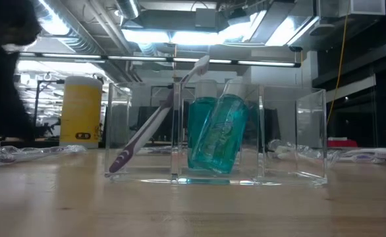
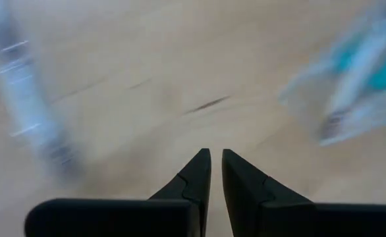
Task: Pick & Place toothbrushing station
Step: Put the orange toothbrush into the right section of the transparent organizer
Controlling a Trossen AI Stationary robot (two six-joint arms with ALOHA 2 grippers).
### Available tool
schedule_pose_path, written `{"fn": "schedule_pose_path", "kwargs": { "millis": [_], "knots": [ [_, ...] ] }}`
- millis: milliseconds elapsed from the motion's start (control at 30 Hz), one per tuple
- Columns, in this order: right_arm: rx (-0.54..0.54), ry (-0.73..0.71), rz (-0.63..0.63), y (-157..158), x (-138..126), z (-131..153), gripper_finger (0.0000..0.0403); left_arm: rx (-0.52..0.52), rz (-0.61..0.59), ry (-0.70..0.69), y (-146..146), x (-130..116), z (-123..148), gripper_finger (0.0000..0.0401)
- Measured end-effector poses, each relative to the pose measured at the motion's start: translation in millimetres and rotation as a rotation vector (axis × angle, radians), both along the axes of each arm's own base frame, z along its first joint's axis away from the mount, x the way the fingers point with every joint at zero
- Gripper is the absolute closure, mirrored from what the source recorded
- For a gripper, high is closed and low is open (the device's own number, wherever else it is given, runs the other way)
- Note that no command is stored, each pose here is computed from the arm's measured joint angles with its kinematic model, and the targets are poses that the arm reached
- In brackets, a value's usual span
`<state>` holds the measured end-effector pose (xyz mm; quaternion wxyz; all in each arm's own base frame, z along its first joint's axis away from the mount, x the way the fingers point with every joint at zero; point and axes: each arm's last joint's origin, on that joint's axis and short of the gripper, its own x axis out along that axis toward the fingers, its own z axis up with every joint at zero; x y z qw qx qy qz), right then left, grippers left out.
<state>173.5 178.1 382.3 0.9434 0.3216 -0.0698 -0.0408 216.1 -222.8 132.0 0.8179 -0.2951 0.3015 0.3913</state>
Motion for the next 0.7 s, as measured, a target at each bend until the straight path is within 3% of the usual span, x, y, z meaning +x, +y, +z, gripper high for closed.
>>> {"fn": "schedule_pose_path", "kwargs": {
  "millis": [133, 367, 600, 700],
  "knots": [
    [-0.001, -0.001, 0.007, 0.1, 0.0, 0.1, 0.0254, -0.128, 0.072, 0.166, -1.6, -19.0, 6.3, 0.0367],
    [-0.012, -0.004, 0.029, 0.9, -0.1, 0.2, 0.0254, -0.478, 0.199, 0.371, -12.3, -35.1, 24.1, 0.0367],
    [-0.042, -0.007, 0.063, 2.9, -1.2, 0.4, 0.0254, -0.570, 0.241, 0.462, -7.4, -34.1, 34.4, 0.0367],
    [-0.060, -0.006, 0.079, 5.9, -4.4, 0.4, 0.0254, -0.554, 0.243, 0.508, -7.4, -37.2, 32.1, 0.0367]
  ]
}}
